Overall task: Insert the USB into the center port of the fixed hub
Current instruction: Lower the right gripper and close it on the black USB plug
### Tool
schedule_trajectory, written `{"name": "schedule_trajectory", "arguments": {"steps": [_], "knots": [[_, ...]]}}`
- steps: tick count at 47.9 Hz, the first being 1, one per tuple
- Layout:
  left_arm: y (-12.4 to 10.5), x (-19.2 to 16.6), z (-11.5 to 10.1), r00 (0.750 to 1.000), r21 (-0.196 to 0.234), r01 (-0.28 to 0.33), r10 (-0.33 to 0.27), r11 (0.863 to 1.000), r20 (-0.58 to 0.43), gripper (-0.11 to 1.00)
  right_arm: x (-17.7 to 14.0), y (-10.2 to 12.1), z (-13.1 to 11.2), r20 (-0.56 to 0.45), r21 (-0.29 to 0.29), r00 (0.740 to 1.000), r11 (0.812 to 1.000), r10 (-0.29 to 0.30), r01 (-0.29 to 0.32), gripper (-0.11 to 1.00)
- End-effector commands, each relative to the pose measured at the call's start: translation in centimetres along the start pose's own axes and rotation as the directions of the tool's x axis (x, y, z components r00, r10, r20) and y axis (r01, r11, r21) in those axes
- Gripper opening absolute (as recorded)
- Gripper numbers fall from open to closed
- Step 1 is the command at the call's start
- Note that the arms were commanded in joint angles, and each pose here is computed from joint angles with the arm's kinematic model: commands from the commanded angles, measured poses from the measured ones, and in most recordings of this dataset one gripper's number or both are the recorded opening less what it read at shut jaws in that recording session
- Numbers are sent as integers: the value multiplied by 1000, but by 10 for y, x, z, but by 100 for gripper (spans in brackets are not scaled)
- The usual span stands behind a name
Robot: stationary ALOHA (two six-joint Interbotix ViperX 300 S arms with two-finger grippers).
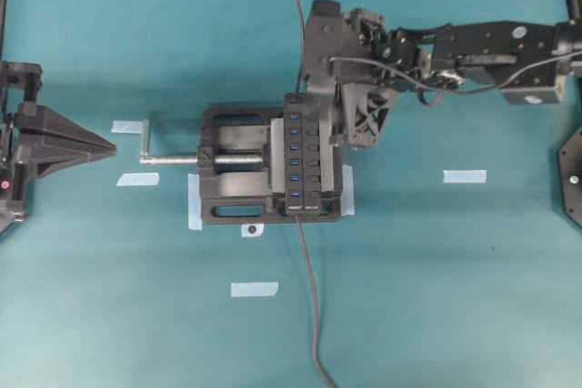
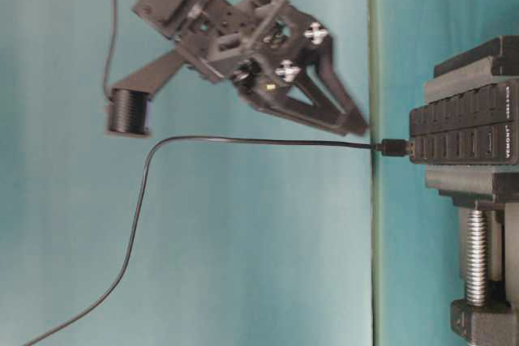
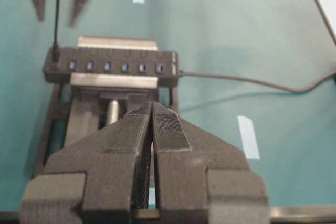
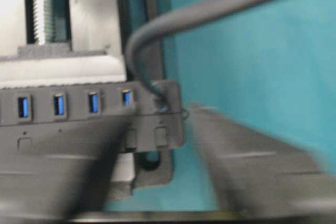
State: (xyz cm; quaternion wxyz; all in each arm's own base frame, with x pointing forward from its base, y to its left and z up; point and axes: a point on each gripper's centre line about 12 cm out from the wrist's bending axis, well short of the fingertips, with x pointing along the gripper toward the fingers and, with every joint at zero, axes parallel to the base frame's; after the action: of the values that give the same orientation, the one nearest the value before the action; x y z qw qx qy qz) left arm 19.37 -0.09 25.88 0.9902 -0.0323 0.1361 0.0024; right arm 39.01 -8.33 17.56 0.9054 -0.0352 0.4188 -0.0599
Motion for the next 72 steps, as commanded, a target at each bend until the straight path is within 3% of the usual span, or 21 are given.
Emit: {"name": "schedule_trajectory", "arguments": {"steps": [1,11,59,72], "knots": [[-1,-1,13,999,0,2,-2,1000,34,0,-4,1,9,28,-2,1000,1000,0,0,88],[-2,-1,15,999,1,5,-5,1000,37,0,-3,0,15,66,-3,998,1000,-6,6,79],[-2,-1,15,999,1,5,-5,1000,38,0,14,-1,12,89,-5,996,1000,-14,14,76],[-2,-1,14,999,1,5,-5,1000,35,0,14,-2,11,88,1,996,1000,-15,15,56]]}}
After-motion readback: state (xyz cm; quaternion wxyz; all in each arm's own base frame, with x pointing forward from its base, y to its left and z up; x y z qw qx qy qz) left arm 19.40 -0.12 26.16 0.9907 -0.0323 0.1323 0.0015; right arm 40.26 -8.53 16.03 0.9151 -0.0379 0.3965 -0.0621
